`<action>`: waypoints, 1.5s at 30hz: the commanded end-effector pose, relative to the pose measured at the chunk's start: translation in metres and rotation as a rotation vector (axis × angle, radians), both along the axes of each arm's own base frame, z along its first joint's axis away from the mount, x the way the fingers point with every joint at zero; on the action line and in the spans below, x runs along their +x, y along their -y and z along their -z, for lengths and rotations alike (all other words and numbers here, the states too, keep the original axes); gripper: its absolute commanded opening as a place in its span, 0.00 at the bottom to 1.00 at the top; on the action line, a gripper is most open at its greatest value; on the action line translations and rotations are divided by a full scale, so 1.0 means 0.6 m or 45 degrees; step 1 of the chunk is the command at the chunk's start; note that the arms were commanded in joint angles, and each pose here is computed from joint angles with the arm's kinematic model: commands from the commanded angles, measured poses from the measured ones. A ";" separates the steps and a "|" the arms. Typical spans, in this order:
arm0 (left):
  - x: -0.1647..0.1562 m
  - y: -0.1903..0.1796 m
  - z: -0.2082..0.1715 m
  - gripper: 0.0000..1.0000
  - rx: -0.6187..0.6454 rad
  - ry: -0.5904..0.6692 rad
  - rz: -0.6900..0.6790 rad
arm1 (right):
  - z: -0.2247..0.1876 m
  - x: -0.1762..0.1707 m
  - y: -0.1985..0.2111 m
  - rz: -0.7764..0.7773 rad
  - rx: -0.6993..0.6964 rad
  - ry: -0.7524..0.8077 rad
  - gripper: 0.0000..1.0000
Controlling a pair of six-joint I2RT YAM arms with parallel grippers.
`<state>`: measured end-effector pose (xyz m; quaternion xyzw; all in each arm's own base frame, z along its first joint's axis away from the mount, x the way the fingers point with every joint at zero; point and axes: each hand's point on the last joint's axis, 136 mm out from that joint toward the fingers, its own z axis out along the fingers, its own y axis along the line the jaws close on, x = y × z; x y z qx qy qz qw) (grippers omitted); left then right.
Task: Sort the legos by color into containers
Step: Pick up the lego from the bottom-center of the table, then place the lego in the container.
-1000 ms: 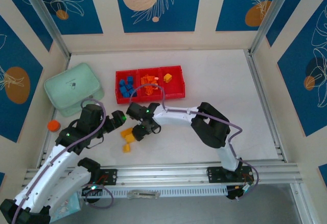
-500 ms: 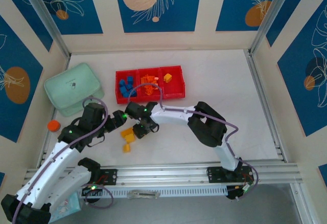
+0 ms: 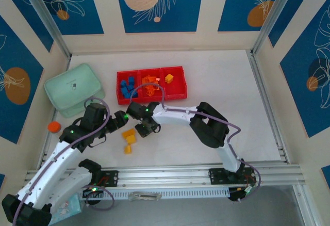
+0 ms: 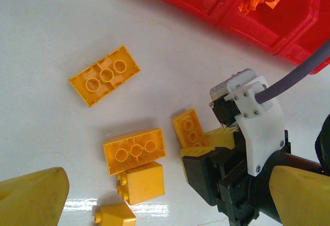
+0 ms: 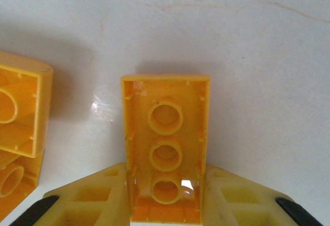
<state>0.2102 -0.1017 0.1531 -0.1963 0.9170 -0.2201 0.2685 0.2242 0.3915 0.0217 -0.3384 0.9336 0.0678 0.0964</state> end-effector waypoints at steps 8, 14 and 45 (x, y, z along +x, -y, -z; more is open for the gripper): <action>0.015 0.020 -0.035 0.99 -0.053 0.051 0.062 | -0.081 0.032 0.048 0.196 0.155 0.024 0.30; 0.039 0.051 -0.045 0.99 -0.093 0.055 0.140 | -0.137 0.086 0.112 0.375 0.229 0.063 0.30; 0.125 0.087 -0.063 0.99 -0.096 0.109 0.168 | -0.229 0.349 0.216 0.681 0.230 0.325 0.66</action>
